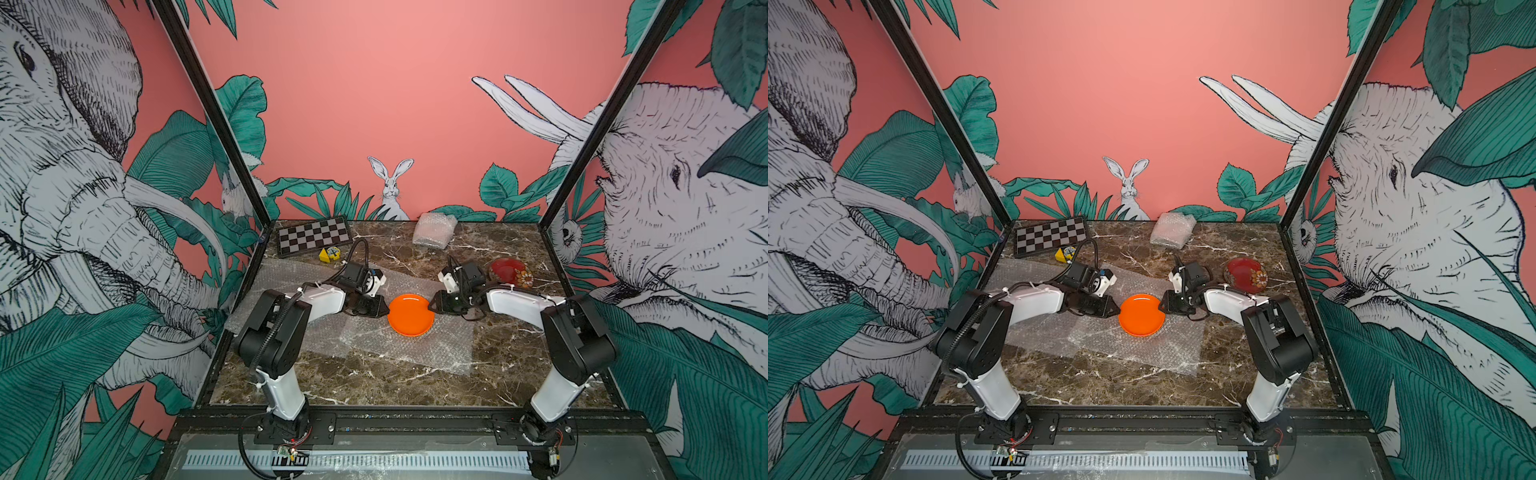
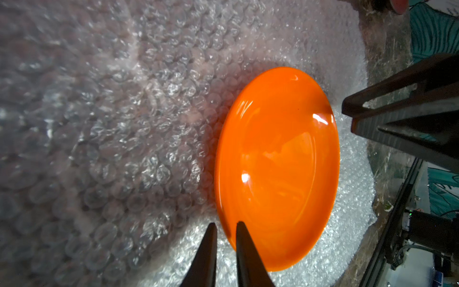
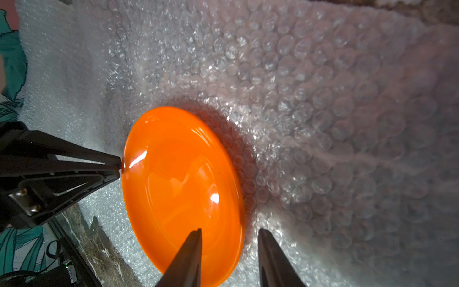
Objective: Unpack dinner plates from bubble wrap
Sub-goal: Pick up the plate from the bubble wrap.
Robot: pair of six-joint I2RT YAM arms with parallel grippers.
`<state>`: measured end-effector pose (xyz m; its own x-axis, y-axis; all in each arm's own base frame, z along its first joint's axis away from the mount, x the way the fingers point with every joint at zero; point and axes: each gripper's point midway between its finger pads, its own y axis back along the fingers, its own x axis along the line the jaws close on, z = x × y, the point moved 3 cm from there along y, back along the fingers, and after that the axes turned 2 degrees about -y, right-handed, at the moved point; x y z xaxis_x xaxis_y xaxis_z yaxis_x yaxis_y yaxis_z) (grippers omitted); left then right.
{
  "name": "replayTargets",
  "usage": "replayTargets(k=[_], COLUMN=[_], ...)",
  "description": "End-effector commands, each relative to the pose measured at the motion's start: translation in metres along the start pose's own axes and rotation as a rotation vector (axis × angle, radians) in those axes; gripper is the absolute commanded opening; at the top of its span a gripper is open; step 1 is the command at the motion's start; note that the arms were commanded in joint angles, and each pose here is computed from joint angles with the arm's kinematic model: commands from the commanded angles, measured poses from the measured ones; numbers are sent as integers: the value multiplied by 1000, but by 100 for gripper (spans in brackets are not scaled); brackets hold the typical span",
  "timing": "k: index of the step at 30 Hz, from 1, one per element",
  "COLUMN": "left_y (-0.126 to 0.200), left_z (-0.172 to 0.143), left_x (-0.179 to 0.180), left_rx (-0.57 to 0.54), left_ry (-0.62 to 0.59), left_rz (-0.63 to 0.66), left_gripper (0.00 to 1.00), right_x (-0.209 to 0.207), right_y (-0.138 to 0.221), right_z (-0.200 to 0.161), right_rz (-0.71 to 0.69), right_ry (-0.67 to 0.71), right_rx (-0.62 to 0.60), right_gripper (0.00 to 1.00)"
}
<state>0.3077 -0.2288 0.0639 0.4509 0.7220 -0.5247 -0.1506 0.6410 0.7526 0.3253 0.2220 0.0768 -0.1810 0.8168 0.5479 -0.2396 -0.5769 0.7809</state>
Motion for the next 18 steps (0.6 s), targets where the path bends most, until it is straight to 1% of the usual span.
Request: replayTargets(k=[1,8,12,18], left_y=[-4,-7,-8,-8], left_z=[-4,-9,-10,-10], left_x=[-1,4,3,4], left_rx=[13,33,39,39], left_ry=[9,15,16,18], left_rz=[-21,-1,-6,-3], left_gripper=[16,12,9,9], right_x=[5,-1,0,0], right_y=[-3,-8,-11,-17], right_z=[9,9,8,6], right_rz=[37,35,58,83], right_ry=[-10,-27,-31,-41], right_rx=[-16,-9,-1,17], right_gripper=[38,33,30,25])
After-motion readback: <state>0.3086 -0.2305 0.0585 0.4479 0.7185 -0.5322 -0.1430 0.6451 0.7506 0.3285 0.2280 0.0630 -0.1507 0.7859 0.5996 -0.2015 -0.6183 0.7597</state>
